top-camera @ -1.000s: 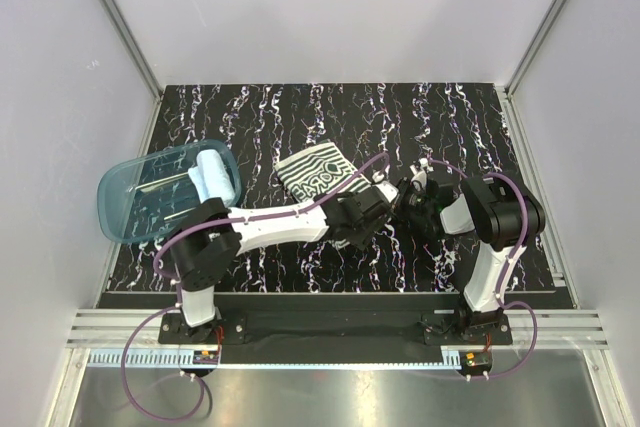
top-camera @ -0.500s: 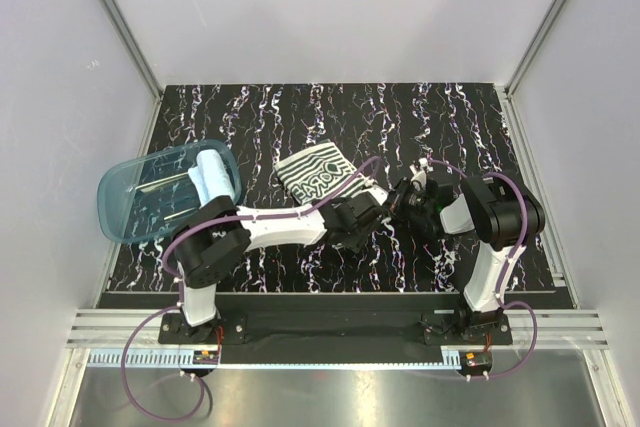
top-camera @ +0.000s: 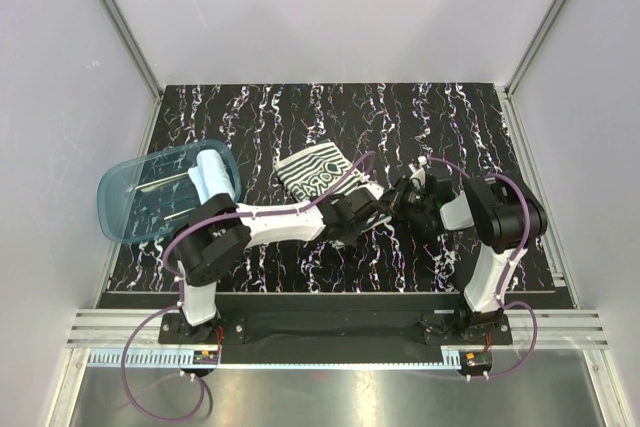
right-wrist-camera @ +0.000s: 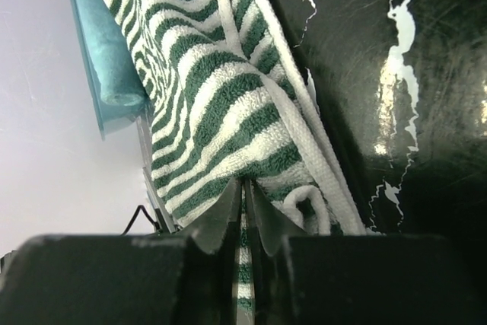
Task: Roll the towels
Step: Roll the towel
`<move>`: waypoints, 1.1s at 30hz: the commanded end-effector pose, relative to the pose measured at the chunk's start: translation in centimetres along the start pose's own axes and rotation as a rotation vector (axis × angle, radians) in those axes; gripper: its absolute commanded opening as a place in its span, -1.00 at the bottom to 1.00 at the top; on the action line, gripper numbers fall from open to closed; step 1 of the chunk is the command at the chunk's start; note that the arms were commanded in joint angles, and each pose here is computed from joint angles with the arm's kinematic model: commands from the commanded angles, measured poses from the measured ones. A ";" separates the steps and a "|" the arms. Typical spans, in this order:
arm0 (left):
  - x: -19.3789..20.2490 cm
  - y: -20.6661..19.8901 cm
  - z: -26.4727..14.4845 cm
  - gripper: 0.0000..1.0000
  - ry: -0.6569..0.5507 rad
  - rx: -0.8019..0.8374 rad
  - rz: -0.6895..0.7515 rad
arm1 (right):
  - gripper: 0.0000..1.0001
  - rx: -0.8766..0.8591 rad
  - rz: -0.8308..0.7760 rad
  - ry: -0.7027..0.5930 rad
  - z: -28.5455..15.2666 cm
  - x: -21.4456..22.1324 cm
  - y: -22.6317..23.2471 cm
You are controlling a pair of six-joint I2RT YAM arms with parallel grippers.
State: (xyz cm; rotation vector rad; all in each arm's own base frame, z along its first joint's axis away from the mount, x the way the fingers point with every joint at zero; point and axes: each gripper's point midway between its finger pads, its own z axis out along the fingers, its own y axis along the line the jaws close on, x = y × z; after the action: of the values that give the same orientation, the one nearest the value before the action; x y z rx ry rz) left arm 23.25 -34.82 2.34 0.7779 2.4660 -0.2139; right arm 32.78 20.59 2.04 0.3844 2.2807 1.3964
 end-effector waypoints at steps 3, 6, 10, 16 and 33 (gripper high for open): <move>7.4 2.1 1.8 -1.00 0.279 -0.042 0.034 | -0.65 0.114 -0.056 -0.010 -1.0 -1.0 0.4; 7.6 1.2 1.6 -1.00 0.306 0.017 0.015 | -0.04 0.176 -0.090 -0.047 -2.4 -2.5 2.3; 7.1 -0.9 0.5 -1.00 0.329 0.155 -0.080 | 0.46 0.305 -0.155 -0.138 -5.6 -5.1 5.3; 4.3 -4.6 -2.2 -1.00 0.336 0.396 -0.232 | 0.57 0.458 -0.229 -0.296 -11.8 -7.4 9.3; -1.4 -5.7 -5.6 -1.00 0.318 0.886 -0.741 | 0.41 0.434 -0.030 -0.266 -15.9 0.7 7.4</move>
State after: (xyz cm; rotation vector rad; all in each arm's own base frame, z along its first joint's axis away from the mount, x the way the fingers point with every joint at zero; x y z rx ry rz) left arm 18.39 -37.06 4.40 0.1696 2.9001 -1.3990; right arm 25.66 11.22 16.26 0.5619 2.2913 0.7051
